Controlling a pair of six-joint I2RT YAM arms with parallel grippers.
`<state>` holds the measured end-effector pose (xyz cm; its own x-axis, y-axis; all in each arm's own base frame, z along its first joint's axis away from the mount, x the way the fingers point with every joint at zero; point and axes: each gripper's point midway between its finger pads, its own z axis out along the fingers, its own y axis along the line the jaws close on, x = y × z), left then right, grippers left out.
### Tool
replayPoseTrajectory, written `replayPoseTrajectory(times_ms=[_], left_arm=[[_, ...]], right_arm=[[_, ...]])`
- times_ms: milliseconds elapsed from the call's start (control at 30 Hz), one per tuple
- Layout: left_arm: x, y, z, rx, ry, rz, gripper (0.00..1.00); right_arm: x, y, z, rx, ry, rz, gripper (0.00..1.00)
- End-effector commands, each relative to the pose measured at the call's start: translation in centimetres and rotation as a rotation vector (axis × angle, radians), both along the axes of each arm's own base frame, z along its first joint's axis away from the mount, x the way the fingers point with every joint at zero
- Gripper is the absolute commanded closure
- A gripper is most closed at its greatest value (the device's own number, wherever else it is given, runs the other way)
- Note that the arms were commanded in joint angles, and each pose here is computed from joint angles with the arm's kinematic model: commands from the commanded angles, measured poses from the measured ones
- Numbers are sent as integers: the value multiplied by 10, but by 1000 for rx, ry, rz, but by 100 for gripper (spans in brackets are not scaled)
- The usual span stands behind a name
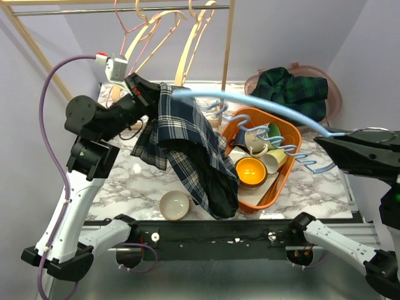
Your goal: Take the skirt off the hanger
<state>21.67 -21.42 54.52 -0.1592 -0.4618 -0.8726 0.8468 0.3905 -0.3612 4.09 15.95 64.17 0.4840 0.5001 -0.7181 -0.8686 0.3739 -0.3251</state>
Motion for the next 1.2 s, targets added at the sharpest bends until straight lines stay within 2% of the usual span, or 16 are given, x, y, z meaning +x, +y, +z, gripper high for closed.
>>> replayPoseTrajectory(times_ms=[0,100,267,333,433,600,700,900,1067,1133,1167], left_arm=[[4,-6,14,3,-53,49,100],[1,-11,15,19,-75,32,100],[-7,-15,14,30,-128,26,100],[-11,-15,16,24,-145,15,100],[-14,-14,27,17,-165,11,100],[-12,-4,35,47,-183,78,100],[-10,13,38,80,-205,186,100],[-18,55,23,248,-223,374,100],[-39,66,4,325,-232,364,100],[-48,63,1,336,-254,324,100],[-52,63,1,333,-261,316,100]], right_arm=[[1,41,-37,-242,-33,167,99],[2,49,-46,-276,-6,219,99],[-8,39,-39,-195,-18,218,99],[-21,40,-45,-257,-49,274,99],[-19,52,-55,-348,-26,353,99],[-13,62,-69,-393,14,410,99],[-7,61,-69,-368,36,367,99],[34,35,-29,-126,138,50,99],[58,15,-11,12,169,-110,99],[66,11,-1,29,154,-162,99],[87,18,-8,7,210,-202,99]])
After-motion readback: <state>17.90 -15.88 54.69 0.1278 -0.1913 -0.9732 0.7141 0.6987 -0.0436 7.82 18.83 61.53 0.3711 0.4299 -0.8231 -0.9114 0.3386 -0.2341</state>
